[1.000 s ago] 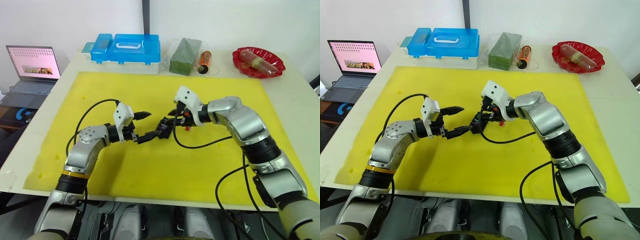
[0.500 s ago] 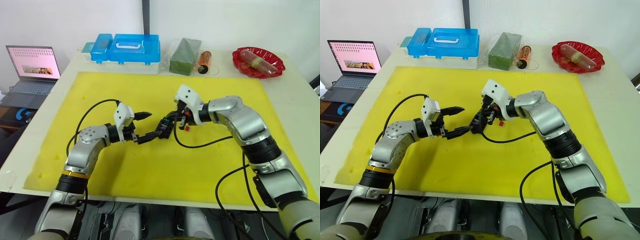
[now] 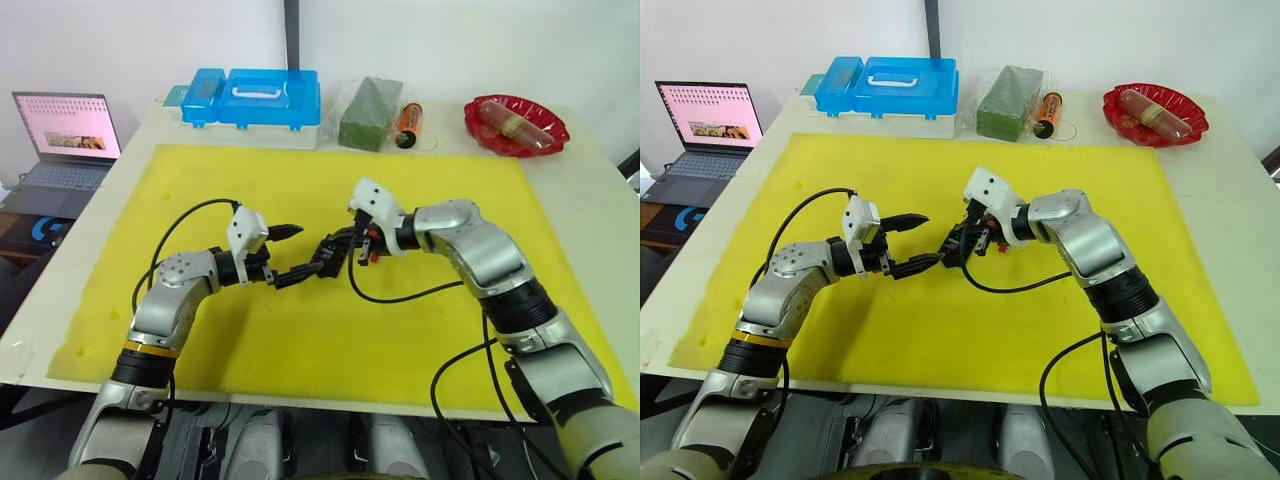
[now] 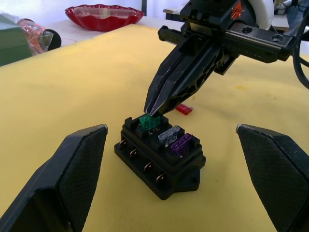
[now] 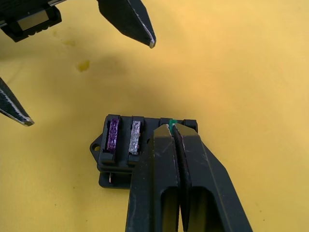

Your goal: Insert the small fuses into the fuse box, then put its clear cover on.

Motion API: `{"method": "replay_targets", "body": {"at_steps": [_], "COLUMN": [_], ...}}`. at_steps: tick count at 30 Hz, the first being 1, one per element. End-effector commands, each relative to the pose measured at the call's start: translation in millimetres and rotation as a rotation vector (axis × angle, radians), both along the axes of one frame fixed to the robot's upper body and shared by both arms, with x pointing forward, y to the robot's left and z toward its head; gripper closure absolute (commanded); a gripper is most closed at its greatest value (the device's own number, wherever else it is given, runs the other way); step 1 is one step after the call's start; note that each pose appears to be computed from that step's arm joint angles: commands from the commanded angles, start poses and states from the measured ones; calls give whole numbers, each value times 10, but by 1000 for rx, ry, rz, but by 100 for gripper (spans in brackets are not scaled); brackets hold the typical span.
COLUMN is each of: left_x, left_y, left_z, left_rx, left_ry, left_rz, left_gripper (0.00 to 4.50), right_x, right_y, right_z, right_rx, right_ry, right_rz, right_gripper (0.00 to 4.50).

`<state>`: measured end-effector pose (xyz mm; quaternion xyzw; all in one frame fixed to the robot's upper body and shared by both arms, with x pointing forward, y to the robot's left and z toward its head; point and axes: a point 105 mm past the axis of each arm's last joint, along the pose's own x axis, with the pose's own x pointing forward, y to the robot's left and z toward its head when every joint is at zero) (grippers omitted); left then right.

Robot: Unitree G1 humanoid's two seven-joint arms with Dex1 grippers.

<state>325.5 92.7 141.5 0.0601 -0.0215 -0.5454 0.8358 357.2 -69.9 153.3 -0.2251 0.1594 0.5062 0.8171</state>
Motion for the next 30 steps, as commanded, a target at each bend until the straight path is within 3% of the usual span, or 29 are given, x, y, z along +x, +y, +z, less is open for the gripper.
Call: {"method": "replay_targets", "body": {"at_steps": [1,11,19,22,25,30], "left_x": [-32,-55,-80,-94,-110,-110], "left_y": [7,2,-9,10,56,130], "left_z": [111,121,121,136,147,232], "left_rx": [-5,-2,3,8,15,-4], "left_ry": [-49,-51,-48,-58,-62,-88], "left_rz": [-13,-21,-21,-25,-27,-12], "left_gripper": [0,0,0,0,0,0], "right_x": [-29,-81,3,-3,-69,-168], "right_y": [-88,-81,-188,-89,42,67], "right_z": [-325,-496,-624,-383,64,455], "right_rx": [-47,-52,-56,60,191,270], "right_ry": [98,140,166,163,99,17], "right_rz": [-33,-45,-100,-78,-23,-23], "right_gripper": [446,446,446,446,446,446]}}
